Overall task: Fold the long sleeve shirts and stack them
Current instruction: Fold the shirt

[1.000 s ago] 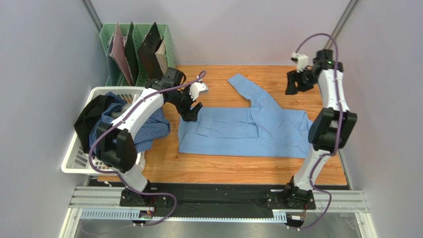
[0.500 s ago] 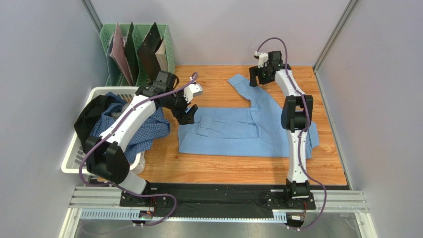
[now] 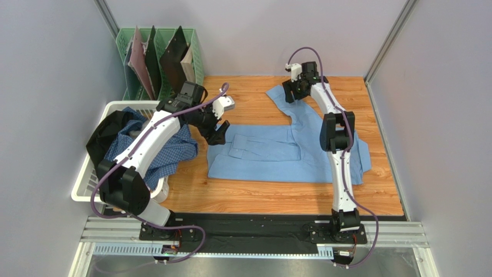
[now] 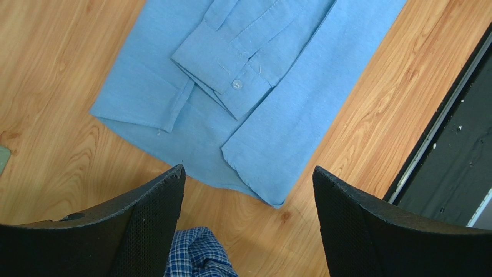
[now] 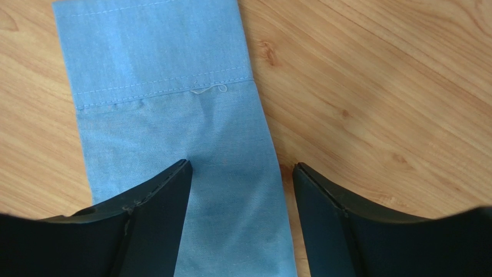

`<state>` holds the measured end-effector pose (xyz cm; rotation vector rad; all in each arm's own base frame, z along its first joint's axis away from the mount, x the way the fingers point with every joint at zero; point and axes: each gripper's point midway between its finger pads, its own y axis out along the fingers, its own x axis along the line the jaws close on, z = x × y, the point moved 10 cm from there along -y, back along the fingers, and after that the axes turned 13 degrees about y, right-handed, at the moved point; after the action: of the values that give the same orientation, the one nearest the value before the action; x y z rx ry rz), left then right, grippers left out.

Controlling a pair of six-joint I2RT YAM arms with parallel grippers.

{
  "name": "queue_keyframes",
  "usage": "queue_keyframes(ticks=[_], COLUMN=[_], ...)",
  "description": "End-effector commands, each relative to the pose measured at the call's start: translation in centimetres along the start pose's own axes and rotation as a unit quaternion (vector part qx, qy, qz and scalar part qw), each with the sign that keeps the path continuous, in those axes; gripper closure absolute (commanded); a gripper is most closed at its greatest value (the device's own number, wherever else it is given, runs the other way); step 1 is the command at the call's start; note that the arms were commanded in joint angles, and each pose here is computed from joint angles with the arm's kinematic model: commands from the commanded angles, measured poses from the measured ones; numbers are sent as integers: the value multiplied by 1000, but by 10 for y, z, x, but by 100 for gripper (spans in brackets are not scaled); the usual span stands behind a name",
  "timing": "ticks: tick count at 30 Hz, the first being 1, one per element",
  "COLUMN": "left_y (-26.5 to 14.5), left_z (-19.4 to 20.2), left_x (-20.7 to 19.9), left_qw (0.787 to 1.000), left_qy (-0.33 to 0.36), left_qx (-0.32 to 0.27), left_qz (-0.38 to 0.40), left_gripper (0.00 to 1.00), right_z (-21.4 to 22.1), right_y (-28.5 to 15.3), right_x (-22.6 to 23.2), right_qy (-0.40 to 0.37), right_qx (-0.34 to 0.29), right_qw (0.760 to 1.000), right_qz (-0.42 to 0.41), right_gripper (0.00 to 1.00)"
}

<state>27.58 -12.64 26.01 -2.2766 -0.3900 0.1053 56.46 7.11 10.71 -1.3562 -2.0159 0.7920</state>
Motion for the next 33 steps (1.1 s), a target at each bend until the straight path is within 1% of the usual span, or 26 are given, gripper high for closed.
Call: queue_keyframes(ticks=[1, 2, 3, 5, 6, 7, 9, 10, 11, 12, 13, 14, 15, 16, 17, 18, 20, 23, 24, 25, 26, 27, 29, 31, 32, 33], left_y=[-23, -24, -24, -25, -26, -25, -27, -28, -29, -29, -31, -32, -30, -32, -32, -29, -30, -26, -24, -21, -19, -12, -3, 12, 18, 29], left_z=[-16, -16, -17, -18, -18, -19, -23, -28, -33, -37, -43, -50, -52, -63, -67, -70, -84, -99, -108, -109, -111, -111, -112, -107, -107, -100], left_x=[-3, -3, -3, -1, 1, 1, 6, 8, 11, 13, 17, 22, 28, 34, 38, 42, 47, 53, 56, 56, 57, 58, 60, 62, 62, 60], left_qw=[999, 999, 999, 999, 999, 999, 998, 997, 995, 995, 993, 990, 989, 983, 981, 980, 974, 972, 969, 969, 967, 963, 959, 959, 959, 957], left_qy=[8, 7, 8, 5, 0, -10, -20, -29, -26, -28, -35, -33, -44, -62, -68, -72, -72, -82, -72, -69, -67, -63, -50, -37, -31, -35], left_qx=[-28, -26, -26, -24, -25, -33, -54, -68, -83, -90, -102, -119, -120, -142, -149, -159, -193, -218, -234, -236, -243, -251, -259, -256, -257, -256], left_qz=[-21, -22, -23, -33, -36, -32, -35, -32, -39, -44, -50, -63, -79, -98, -105, -99, -93, -43, 0, 25, 43, 77, 100, 114, 119, 135], left_gripper=[14, 14, 13, 14, 13, 13, 12, 11, 1, 1, 1, 1, 1, 1, 1, 1, 1, 1, 1, 1, 1, 1, 1, 1, 1, 1], right_z=[16, 20, 25, 26, 23, 5, -9, -36, -31, -43, -46, -49, -50, -49, -54, -37, -26, -1, -4, 16, 20, 22, 46, 52, 72, 76], right_y=[4, 6, 5, -1, -6, -27, -48, -87, -94, -111, -125, -153, -162, -170, -195, -189, -198, -215, -235, -229, -235, -248, -249, -268, -260, -265], right_x=[5, 8, 9, 9, 9, 13, 15, 24, 27, 33, 39, 51, 56, 61, 72, 74, 83, 93, 96, 97, 99, 101, 105, 113, 116, 119], right_qy=[-37, -48, -59, -64, -67, -71, -64, -62, -59, -67, -69, -81, -90, -99, -121, -127, -157, -192, -215, -225, -237, -264, -284, -331, -345, -361], right_qx=[52, 65, 80, 90, 88, 60, 25, -28, -28, -65, -81, -102, -115, -120, -142, -128, -138, -162, -194, -177, -184, -201, -197, -230, -215, -228], right_qw=[998, 997, 995, 994, 994, 996, 997, 997, 997, 995, 993, 991, 988, 987, 982, 983, 978, 968, 957, 957, 953, 943, 936, 913, 910, 901], right_qz=[1, -4, -5, -4, -6, -11, -19, -23, -30, -33, -41, -45, -43, -37, -37, -39, -21, -19, -17, -33, -36, -36, -60, -64, -76, -78], right_gripper=[37, 46, 68, 91, 100, 100, 100, 100, 100, 100, 100, 100, 100, 100, 100, 100, 100, 100, 100, 100, 100, 100, 100, 100, 100, 100])
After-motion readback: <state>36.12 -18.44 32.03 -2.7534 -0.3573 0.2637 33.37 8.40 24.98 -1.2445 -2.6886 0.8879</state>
